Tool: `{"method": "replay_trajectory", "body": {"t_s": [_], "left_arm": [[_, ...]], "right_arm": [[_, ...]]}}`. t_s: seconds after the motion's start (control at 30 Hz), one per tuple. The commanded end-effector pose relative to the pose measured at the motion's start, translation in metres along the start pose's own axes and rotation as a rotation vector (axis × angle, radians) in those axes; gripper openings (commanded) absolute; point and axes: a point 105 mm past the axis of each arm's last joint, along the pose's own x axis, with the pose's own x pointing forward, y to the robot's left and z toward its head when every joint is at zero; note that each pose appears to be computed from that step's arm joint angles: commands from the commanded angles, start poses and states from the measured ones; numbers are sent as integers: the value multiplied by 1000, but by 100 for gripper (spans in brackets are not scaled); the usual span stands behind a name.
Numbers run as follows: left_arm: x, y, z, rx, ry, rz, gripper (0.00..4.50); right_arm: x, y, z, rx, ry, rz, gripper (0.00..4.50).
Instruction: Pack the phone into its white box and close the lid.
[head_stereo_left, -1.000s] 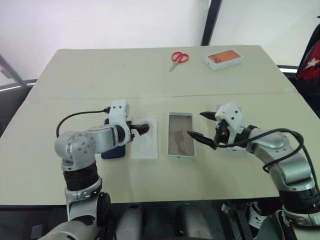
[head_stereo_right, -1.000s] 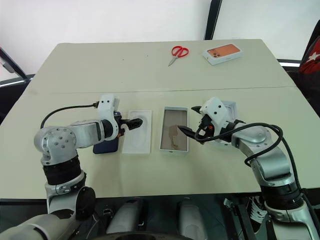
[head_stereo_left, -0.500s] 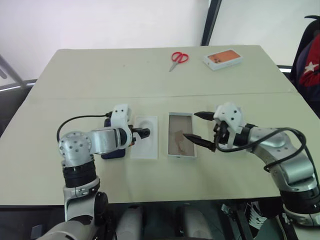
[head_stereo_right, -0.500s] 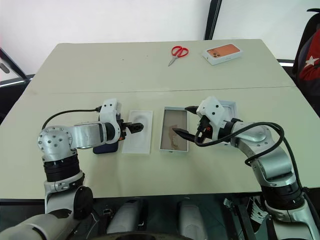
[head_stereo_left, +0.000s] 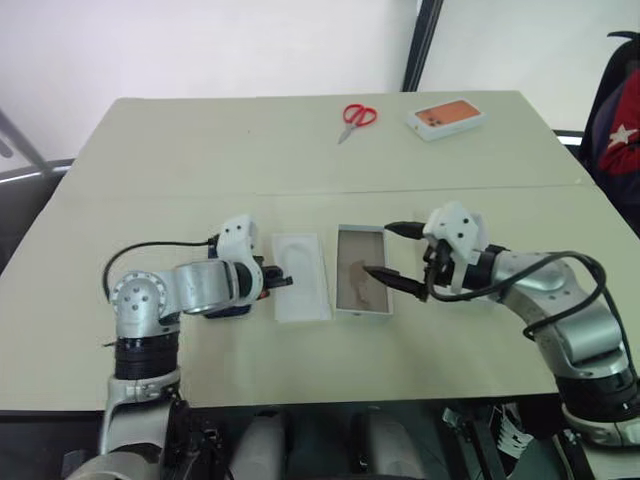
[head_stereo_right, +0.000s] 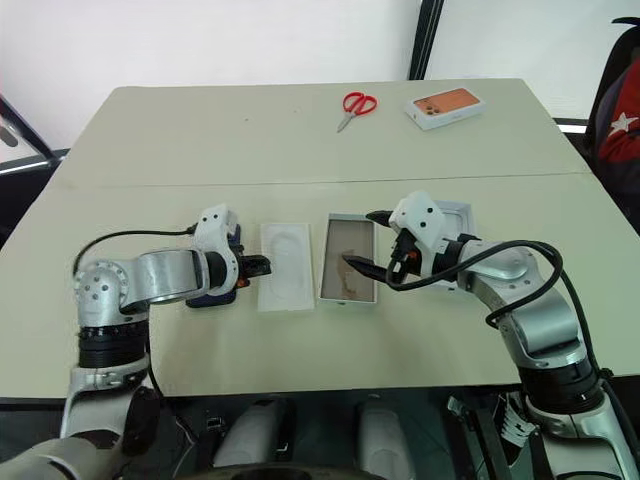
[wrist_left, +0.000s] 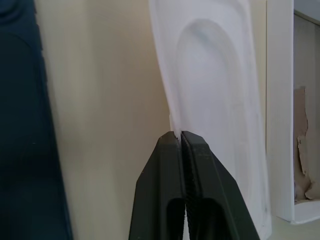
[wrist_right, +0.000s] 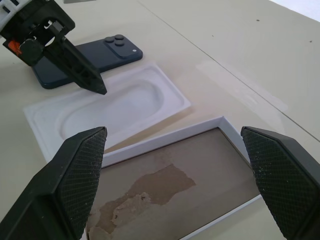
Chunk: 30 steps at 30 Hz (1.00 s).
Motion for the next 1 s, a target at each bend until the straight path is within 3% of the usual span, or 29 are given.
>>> {"method": "replay_trajectory", "body": {"t_s": [0.03, 0.17, 0.47, 0.67, 1.0], "left_arm": [[-5, 8, 7, -36, -12, 50, 11], [-10, 11, 16, -62, -41, 32, 11], [-31, -21, 52, -212, -175, -340, 11], [-26, -44, 48, -207, -151, -411, 11], [2, -88, 14, -79, 28, -399, 11]], "right_arm": [[1, 0, 12, -37, -42, 0, 450], [0, -1, 13, -36, -42, -7, 450], [-12, -17, 9, -60, -5, -71, 450], [-30, -31, -1, -74, 56, -110, 450], [-56, -29, -20, -73, 156, -118, 450]]}}
